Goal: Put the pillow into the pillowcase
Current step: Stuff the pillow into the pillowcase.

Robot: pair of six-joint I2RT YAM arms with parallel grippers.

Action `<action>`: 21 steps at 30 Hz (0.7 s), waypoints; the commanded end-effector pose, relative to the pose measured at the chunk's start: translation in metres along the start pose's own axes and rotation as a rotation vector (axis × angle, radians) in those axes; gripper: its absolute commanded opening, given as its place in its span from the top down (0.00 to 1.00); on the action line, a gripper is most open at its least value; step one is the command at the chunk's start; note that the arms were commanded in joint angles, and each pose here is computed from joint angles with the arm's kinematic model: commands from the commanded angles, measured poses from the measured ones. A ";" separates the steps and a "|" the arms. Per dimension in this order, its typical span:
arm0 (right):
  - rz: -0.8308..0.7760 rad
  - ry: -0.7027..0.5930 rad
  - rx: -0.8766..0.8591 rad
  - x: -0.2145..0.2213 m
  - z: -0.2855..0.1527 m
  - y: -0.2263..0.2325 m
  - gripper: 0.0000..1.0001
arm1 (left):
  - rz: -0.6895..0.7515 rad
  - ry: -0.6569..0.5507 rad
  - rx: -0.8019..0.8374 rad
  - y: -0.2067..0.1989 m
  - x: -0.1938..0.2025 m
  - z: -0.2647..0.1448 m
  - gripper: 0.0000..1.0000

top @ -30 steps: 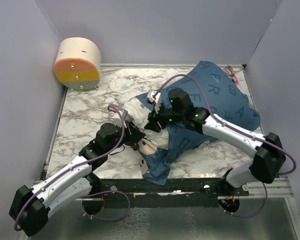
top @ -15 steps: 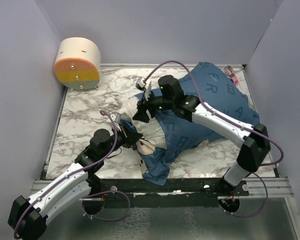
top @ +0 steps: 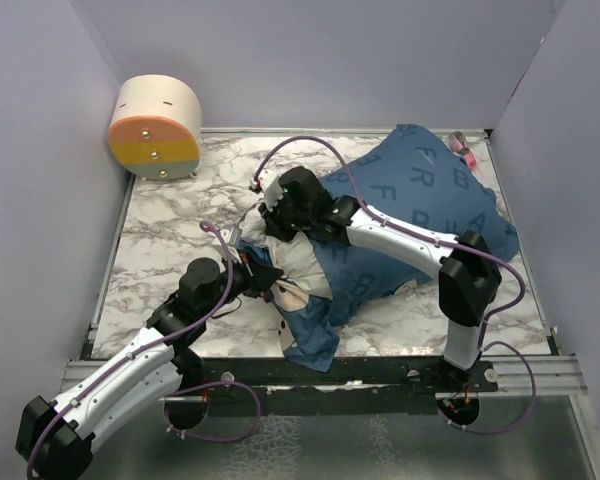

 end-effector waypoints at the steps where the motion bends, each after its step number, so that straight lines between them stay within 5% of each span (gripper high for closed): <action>1: 0.014 0.244 0.267 0.072 -0.026 -0.042 0.95 | 0.077 -0.102 -0.074 -0.006 -0.034 -0.011 1.00; 11: 0.109 0.490 0.164 0.179 -0.032 -0.040 0.98 | 0.265 -0.138 -0.224 -0.019 -0.107 -0.004 1.00; 21: 0.140 0.368 -0.203 0.137 0.020 -0.017 0.97 | 0.410 -0.133 0.012 -0.057 -0.144 0.026 1.00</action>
Point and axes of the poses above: each gripper's point midway between its finger pads, its own z axis out along the fingers, its own y axis along the line the jaws close on, x = y × z, the point moved 7 cm from there along -z, back along the fingers, and after that the axes turned 4 degrees about z, right-handed, at the moved point
